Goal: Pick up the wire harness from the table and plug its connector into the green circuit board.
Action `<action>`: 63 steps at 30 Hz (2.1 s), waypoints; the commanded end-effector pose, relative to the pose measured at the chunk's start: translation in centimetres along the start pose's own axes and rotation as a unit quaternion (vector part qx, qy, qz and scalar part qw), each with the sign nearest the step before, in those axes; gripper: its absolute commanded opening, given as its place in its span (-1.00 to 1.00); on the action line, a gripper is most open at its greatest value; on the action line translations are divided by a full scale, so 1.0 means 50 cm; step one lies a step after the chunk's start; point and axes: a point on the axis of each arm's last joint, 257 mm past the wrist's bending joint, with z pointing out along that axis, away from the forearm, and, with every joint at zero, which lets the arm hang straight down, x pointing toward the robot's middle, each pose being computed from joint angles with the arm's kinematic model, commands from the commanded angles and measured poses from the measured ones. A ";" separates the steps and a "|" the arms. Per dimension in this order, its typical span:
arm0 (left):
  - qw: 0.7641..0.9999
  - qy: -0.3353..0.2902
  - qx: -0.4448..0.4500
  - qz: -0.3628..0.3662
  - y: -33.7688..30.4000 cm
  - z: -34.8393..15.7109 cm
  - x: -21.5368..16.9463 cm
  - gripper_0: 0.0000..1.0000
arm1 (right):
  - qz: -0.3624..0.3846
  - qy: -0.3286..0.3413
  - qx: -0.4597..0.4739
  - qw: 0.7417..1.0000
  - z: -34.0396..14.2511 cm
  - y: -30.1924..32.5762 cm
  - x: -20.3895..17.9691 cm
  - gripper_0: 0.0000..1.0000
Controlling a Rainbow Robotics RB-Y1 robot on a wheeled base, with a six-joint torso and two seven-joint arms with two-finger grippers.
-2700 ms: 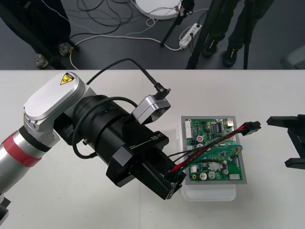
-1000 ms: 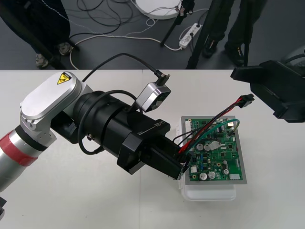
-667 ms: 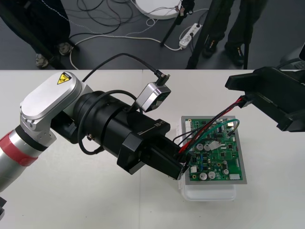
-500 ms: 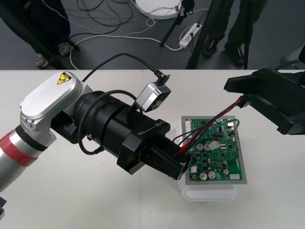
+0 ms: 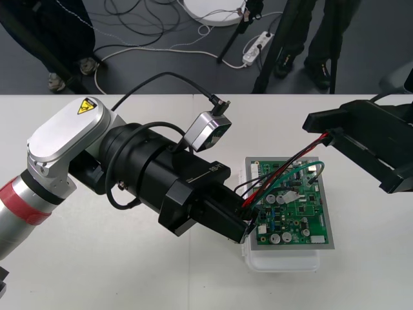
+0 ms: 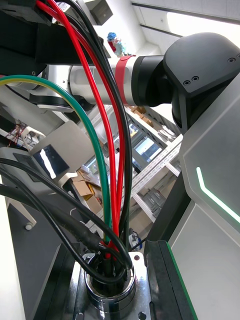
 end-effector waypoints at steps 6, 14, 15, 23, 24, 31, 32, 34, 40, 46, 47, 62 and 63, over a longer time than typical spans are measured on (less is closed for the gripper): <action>1.000 0.000 -0.008 -0.005 -0.001 0.004 -0.013 -1.00 | 0.010 -0.028 -0.033 0.999 0.023 0.034 -0.032 1.00; 1.000 -0.002 -0.008 -0.002 -0.001 0.003 -0.015 -1.00 | 0.014 -0.028 -0.030 0.999 0.020 0.031 -0.032 1.00; 1.000 -0.001 -0.009 -0.002 0.000 0.003 -0.015 -1.00 | 0.014 -0.028 -0.030 0.999 0.020 0.031 -0.032 1.00; 1.000 -0.001 -0.007 0.000 -0.002 0.004 -0.014 -1.00 | 0.015 -0.029 -0.026 0.999 0.017 0.028 -0.031 0.00; 1.000 -0.001 -0.007 -0.001 -0.001 0.004 -0.014 -1.00 | 0.015 -0.029 -0.026 0.999 0.017 0.028 -0.031 -0.91; 1.000 -0.001 -0.008 -0.001 -0.001 0.003 -0.013 -1.00 | 0.013 -0.029 -0.023 0.999 0.014 0.025 -0.031 -1.00; 1.000 -0.002 -0.008 -0.001 0.000 0.004 -0.014 -1.00 | 0.013 -0.029 -0.023 0.999 0.014 0.025 -0.031 -1.00; 1.000 -0.001 -0.007 -0.001 -0.002 0.004 -0.013 -1.00 | 0.013 -0.029 -0.023 0.999 0.014 0.025 -0.031 -1.00; 1.000 -0.002 -0.007 -0.001 -0.001 0.003 -0.014 -1.00 | 0.012 -0.029 -0.023 0.999 0.014 0.025 -0.031 -1.00; 1.000 -0.003 -0.006 0.000 -0.002 0.003 -0.015 -1.00 | 0.011 -0.032 -0.024 0.999 0.013 0.025 -0.035 -1.00; 1.000 -0.003 -0.006 0.002 -0.003 0.003 -0.016 -1.00 | 0.011 -0.032 -0.024 0.999 0.013 0.025 -0.035 -1.00; 0.999 -0.025 -0.020 0.007 0.011 0.001 -0.036 1.00 | 0.011 -0.034 -0.021 0.999 0.010 0.023 -0.040 -1.00; 0.999 -0.027 -0.021 0.007 0.013 0.002 -0.039 1.00 | 0.011 -0.034 -0.020 0.999 0.009 0.022 -0.041 -1.00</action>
